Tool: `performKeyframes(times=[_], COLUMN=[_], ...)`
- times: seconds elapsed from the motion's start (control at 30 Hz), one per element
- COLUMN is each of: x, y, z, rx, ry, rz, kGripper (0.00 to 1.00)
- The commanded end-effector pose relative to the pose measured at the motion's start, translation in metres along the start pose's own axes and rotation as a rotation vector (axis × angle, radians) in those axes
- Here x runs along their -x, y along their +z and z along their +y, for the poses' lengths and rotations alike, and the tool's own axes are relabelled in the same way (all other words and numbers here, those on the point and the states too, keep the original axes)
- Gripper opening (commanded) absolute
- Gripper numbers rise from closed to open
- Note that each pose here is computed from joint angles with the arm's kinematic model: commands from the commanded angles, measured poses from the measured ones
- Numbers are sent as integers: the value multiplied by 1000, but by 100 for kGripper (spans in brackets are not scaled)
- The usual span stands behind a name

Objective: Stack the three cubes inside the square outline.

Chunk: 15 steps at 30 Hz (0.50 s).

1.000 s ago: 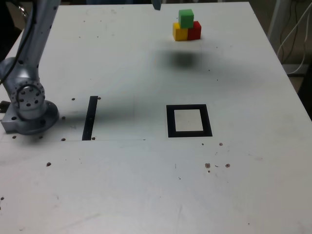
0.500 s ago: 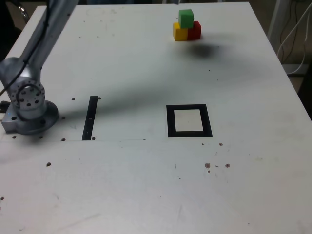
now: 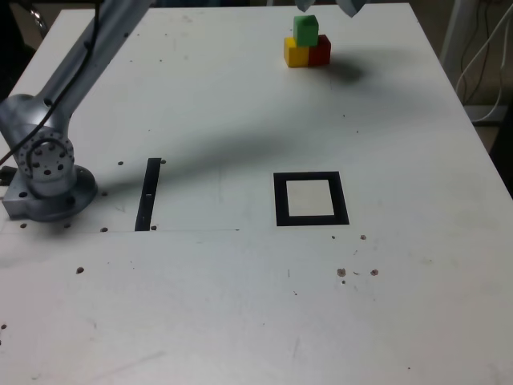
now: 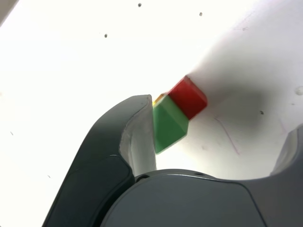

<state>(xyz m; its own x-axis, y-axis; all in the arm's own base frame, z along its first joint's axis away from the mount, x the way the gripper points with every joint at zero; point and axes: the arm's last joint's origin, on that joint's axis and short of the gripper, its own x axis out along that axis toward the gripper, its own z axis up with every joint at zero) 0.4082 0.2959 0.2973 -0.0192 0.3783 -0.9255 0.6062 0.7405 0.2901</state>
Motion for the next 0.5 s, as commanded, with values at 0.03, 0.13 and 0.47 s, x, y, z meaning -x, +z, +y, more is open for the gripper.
performKeyframes(times=[0.03,0.13,0.47], x=[3,7,-20], y=[0,1,14], z=[7,13,20], rx=[-38,-70,-186], ry=[63,116,133], rz=[-8,-16,-1], kGripper=[99,99,99])
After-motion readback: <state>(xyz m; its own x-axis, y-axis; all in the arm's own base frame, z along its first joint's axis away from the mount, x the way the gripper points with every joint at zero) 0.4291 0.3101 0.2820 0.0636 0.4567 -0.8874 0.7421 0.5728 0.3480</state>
